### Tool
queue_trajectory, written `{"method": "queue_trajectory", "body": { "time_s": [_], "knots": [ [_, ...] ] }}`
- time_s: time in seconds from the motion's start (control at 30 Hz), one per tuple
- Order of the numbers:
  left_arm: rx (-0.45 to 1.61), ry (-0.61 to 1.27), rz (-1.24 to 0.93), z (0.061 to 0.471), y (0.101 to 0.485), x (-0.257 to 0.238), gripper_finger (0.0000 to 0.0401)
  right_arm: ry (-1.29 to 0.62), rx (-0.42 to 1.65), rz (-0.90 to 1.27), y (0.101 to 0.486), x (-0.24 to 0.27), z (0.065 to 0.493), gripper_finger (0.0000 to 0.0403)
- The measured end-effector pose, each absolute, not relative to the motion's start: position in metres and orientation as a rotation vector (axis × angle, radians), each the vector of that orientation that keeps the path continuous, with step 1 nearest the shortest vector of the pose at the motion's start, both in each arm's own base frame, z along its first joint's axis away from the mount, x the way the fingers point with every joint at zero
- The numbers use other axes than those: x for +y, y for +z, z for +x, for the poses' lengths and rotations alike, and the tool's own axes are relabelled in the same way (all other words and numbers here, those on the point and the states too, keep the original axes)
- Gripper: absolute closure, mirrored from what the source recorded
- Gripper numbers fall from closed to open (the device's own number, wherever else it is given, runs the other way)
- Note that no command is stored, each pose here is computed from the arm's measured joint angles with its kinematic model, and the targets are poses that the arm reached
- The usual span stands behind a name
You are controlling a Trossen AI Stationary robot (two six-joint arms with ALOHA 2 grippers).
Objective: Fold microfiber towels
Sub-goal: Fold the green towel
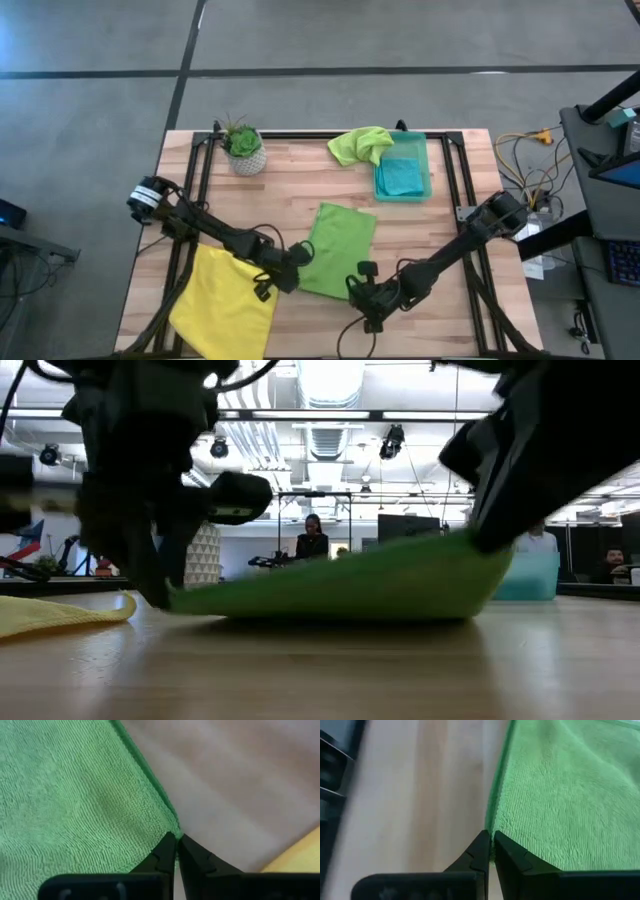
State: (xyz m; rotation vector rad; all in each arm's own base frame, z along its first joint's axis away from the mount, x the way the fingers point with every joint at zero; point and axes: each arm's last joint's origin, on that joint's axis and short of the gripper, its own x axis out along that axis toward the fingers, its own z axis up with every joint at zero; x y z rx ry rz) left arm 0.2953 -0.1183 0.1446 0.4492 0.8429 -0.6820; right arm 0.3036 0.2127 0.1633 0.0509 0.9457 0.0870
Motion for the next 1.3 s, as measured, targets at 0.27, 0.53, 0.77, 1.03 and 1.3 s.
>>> {"method": "queue_trajectory", "body": {
  "time_s": [0.27,0.53,0.77,1.03,1.3],
  "knots": [
    [0.798,-0.755,0.138,0.296,0.162,-0.124,0.0401,0.169,0.988,0.245,0.177,0.218,0.299,0.0385],
    [0.641,-0.891,-0.231,0.306,0.187,-0.139,0.0401,0.329,0.962,0.330,0.186,0.242,0.288,0.0385],
    [0.625,-0.792,-0.231,0.306,0.188,-0.143,0.0401,0.311,0.971,0.309,0.185,0.246,0.282,0.0385],
    [0.690,-0.691,-0.181,0.304,0.181,-0.138,0.0401,0.200,0.957,0.281,0.185,0.218,0.271,0.0385],
    [0.732,-0.475,-0.033,0.299,0.179,-0.128,0.0401,0.094,0.940,0.318,0.186,0.167,0.265,0.0385]
  ]
}}
